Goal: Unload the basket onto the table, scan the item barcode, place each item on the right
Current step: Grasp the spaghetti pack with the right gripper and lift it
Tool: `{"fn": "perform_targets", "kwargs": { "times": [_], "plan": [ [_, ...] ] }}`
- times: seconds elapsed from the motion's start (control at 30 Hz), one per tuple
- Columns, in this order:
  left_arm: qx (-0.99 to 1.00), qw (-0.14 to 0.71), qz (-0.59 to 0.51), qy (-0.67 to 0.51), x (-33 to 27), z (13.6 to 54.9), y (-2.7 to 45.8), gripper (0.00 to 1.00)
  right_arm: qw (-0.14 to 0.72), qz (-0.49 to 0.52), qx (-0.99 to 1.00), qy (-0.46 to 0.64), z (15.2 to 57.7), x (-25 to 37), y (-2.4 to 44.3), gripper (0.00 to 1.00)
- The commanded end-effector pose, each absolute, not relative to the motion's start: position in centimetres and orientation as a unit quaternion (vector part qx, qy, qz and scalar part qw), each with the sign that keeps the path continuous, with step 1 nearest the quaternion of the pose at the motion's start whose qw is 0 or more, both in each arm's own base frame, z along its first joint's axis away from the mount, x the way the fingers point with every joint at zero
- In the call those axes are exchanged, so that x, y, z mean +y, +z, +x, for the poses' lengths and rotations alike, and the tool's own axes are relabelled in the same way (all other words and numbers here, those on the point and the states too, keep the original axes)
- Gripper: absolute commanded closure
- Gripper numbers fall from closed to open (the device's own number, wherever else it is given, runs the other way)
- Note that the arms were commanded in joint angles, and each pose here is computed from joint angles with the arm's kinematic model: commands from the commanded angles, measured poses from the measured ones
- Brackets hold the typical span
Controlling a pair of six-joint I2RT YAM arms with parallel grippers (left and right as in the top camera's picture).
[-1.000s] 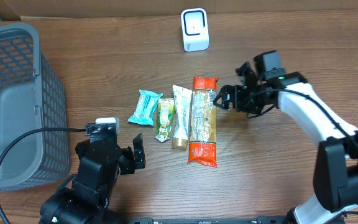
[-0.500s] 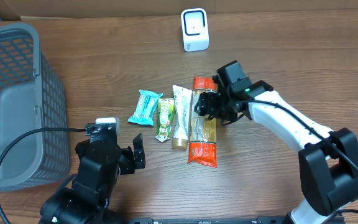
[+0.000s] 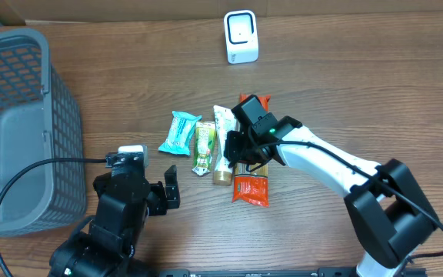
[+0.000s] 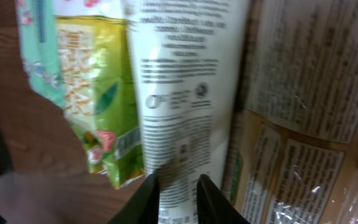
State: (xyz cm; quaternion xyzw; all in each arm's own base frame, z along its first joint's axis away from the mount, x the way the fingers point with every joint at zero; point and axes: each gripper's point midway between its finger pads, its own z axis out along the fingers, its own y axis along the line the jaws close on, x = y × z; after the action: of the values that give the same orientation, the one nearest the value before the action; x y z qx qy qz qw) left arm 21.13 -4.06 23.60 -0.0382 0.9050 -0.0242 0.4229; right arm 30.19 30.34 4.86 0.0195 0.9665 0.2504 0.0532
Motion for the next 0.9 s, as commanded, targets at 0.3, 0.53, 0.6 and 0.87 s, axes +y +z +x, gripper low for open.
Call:
{"fn": "perform_targets", "kwargs": {
  "times": [0.3,0.53,0.6,0.87],
  "plan": [
    [0.905,0.422,-0.044,-0.020,-3.9,21.2,23.3,0.00,0.048,0.055,0.968,0.241,30.8,29.7,4.5,0.78],
    [0.905,0.422,-0.044,-0.020,-3.9,21.2,23.3,0.00,0.031,0.076,0.971,0.225,31.1,27.7,4.1,0.72],
    [0.905,0.422,-0.044,-0.020,-3.9,21.2,23.3,0.01,0.030,0.047,0.968,0.245,31.6,27.3,4.7,0.68],
    [0.905,0.422,-0.044,-0.020,-3.9,21.2,23.3,0.01,0.018,0.001,0.958,0.288,33.5,22.9,5.8,0.24]
  ]
}}
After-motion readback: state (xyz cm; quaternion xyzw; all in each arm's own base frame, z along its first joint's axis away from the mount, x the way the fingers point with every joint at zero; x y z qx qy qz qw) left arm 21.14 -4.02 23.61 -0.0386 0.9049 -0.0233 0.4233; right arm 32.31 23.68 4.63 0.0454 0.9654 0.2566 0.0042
